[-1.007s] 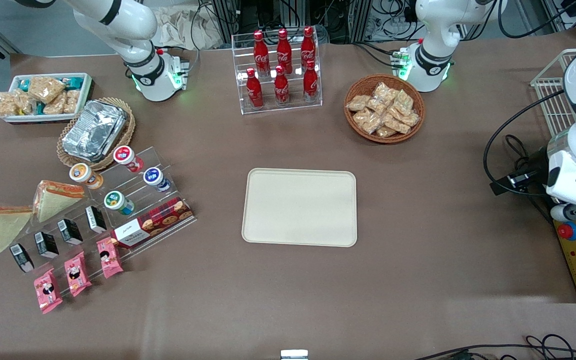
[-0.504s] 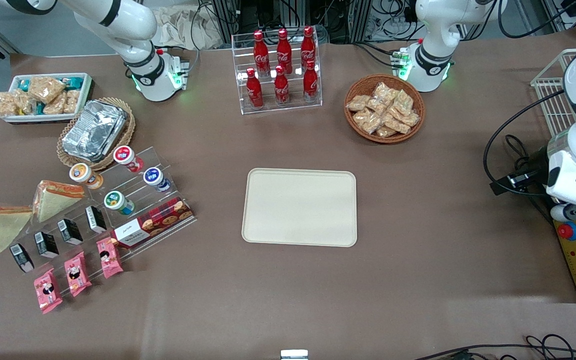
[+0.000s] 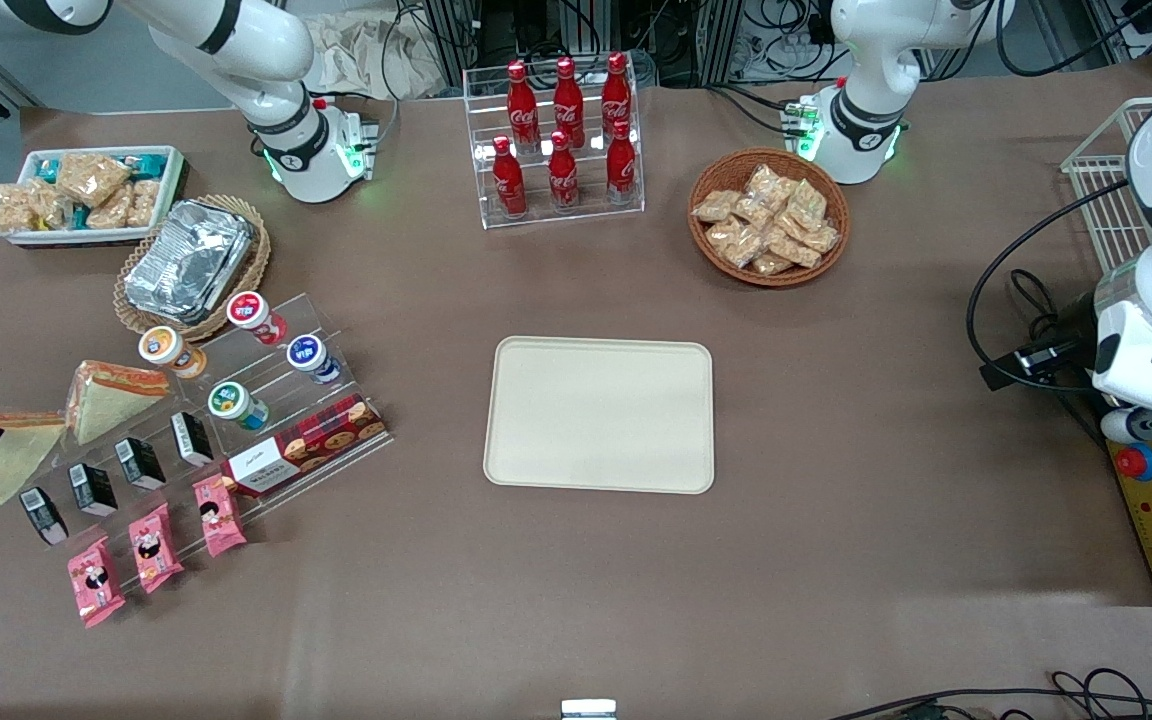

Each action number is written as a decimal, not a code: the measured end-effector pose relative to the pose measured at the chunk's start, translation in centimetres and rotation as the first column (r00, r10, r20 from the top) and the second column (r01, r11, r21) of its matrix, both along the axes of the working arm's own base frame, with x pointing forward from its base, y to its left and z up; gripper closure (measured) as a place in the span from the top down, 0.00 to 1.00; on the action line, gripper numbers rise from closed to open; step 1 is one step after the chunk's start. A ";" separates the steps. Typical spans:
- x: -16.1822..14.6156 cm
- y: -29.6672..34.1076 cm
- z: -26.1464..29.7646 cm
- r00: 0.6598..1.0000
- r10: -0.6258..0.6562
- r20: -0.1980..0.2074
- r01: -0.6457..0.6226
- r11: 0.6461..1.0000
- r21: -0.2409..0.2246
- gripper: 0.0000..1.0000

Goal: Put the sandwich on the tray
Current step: 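Lower the right gripper and close it on a wrapped triangular sandwich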

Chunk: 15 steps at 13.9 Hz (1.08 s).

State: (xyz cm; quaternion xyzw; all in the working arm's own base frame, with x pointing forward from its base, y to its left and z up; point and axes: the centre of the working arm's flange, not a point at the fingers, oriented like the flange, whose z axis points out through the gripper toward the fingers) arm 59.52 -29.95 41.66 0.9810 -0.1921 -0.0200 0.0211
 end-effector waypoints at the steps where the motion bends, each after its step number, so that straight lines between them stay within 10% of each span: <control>1: 0.1 0.1 -0.3 1.000 -0.004 0.002 0.004 1.000 0.012 0.97; 10: 0.4 0.0 -2.3 1.000 -0.005 0.006 0.005 1.000 0.022 0.90; 15: -0.6 -1.9 -2.8 0.996 0.066 0.053 -0.071 0.992 0.105 0.59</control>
